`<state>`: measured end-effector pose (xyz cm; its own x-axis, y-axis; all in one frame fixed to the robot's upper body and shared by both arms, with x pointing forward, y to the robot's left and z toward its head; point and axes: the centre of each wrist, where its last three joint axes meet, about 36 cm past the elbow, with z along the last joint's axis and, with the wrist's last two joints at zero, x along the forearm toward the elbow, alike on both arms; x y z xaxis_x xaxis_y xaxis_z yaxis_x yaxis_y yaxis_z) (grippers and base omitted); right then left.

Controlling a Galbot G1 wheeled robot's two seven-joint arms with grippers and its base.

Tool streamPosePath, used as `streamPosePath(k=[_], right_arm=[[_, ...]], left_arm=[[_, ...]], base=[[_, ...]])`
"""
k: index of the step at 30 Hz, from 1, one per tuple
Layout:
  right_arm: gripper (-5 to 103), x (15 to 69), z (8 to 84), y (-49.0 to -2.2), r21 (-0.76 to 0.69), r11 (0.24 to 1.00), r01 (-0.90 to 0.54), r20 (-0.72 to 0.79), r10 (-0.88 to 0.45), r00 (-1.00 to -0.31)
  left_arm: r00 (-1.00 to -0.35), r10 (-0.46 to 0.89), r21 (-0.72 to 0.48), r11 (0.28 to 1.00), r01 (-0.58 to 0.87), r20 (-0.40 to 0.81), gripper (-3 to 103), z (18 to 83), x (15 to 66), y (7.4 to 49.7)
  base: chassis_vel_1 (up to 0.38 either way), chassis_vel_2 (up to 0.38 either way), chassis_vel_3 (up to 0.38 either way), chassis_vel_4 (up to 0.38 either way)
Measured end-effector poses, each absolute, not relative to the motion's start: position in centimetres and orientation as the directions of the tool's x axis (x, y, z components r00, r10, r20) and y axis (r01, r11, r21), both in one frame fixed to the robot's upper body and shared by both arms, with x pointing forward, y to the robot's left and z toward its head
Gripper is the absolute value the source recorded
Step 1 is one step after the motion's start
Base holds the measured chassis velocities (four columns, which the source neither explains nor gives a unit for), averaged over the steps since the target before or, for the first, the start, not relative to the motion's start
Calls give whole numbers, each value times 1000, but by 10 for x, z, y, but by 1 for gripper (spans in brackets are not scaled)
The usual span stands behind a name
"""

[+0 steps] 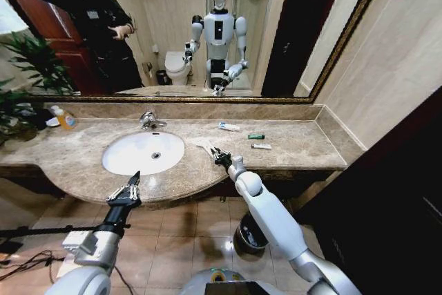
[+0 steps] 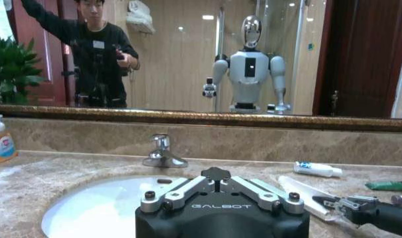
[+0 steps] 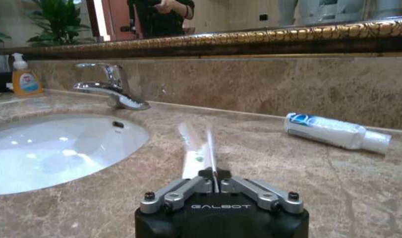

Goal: Pick up the trash from the sink and place it in the trash bin.

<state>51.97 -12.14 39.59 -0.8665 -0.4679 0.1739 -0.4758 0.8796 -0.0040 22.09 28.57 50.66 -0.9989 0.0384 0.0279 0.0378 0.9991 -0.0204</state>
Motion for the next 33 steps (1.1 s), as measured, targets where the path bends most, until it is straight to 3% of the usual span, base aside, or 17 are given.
streamPosePath(k=[3, 15, 33], right_arm=[[0, 519, 398, -123, -6, 880, -475, 169, -468, -868], [0, 508, 420, -141, -17, 885, -465, 127, -459, -879], [0, 441, 463, -251, -13, 926, -377, 109, -373, -921]], left_arm=[[-999, 38, -20, 999, 38, 28, 0, 507, 221, 286], [-999, 38, -20, 999, 38, 28, 0, 507, 221, 286], [-999, 38, -20, 999, 38, 28, 0, 507, 221, 286]], base=[[0, 0, 0, 0], [0, 0, 0, 0], [0, 0, 0, 0]])
